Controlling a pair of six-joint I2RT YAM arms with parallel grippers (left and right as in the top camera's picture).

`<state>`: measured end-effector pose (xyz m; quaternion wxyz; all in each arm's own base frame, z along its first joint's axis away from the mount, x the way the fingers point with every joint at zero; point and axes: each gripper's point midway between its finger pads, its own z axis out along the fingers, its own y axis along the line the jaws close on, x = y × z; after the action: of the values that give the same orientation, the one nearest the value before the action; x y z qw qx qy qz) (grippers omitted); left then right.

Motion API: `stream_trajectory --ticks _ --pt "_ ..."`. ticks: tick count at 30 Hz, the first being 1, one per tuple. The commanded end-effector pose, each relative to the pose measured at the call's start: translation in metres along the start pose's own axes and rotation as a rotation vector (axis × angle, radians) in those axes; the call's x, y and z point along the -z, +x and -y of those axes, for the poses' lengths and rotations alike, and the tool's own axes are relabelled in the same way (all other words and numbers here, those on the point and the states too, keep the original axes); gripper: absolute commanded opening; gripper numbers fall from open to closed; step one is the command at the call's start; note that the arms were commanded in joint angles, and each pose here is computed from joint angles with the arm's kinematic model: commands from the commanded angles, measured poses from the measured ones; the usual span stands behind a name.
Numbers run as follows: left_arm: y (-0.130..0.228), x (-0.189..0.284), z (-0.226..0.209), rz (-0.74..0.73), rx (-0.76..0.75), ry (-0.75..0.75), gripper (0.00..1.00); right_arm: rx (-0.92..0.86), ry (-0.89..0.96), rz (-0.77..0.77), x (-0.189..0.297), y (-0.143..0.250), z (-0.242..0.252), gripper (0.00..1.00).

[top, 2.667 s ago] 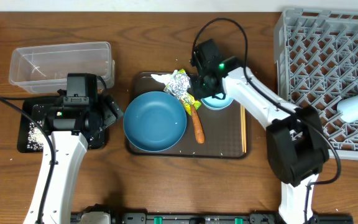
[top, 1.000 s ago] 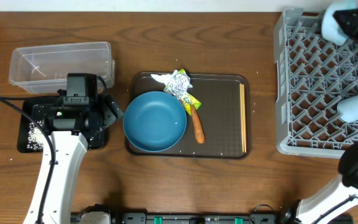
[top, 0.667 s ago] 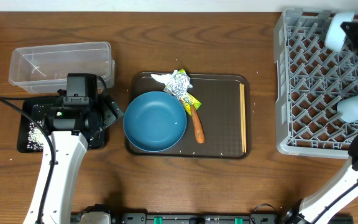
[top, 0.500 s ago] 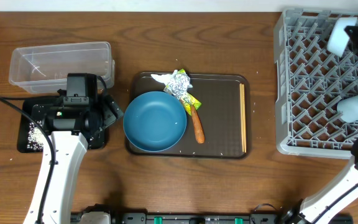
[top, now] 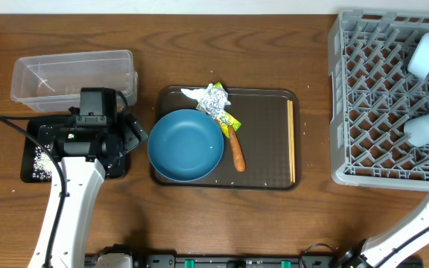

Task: Sort waste into correct bins and load items into the dishwasher rack
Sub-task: 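Carry the saucer with the right gripper over the dish rack, then lower the saucer into the rack and open the right gripper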

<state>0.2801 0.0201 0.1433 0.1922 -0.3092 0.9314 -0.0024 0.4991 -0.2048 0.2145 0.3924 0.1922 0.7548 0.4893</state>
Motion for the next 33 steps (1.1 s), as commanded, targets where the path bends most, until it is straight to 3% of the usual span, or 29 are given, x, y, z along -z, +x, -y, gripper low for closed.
stream_trajectory --ticks 1,15,28,33 --pt "-0.008 0.009 0.001 0.032 0.016 0.011 1.00 0.035 -0.044 -0.035 -0.013 0.007 -0.004 0.02" --pt "-0.008 0.009 0.002 0.032 0.016 0.011 1.00 -0.004 -0.032 -0.048 -0.032 0.015 0.049 0.05" --pt "-0.008 0.009 0.001 0.032 0.016 0.011 1.00 -0.083 0.030 0.025 0.004 -0.002 0.062 0.06" --pt "-0.008 0.009 0.001 0.032 0.016 0.011 1.00 -0.175 0.251 0.061 0.028 0.004 0.079 0.08"
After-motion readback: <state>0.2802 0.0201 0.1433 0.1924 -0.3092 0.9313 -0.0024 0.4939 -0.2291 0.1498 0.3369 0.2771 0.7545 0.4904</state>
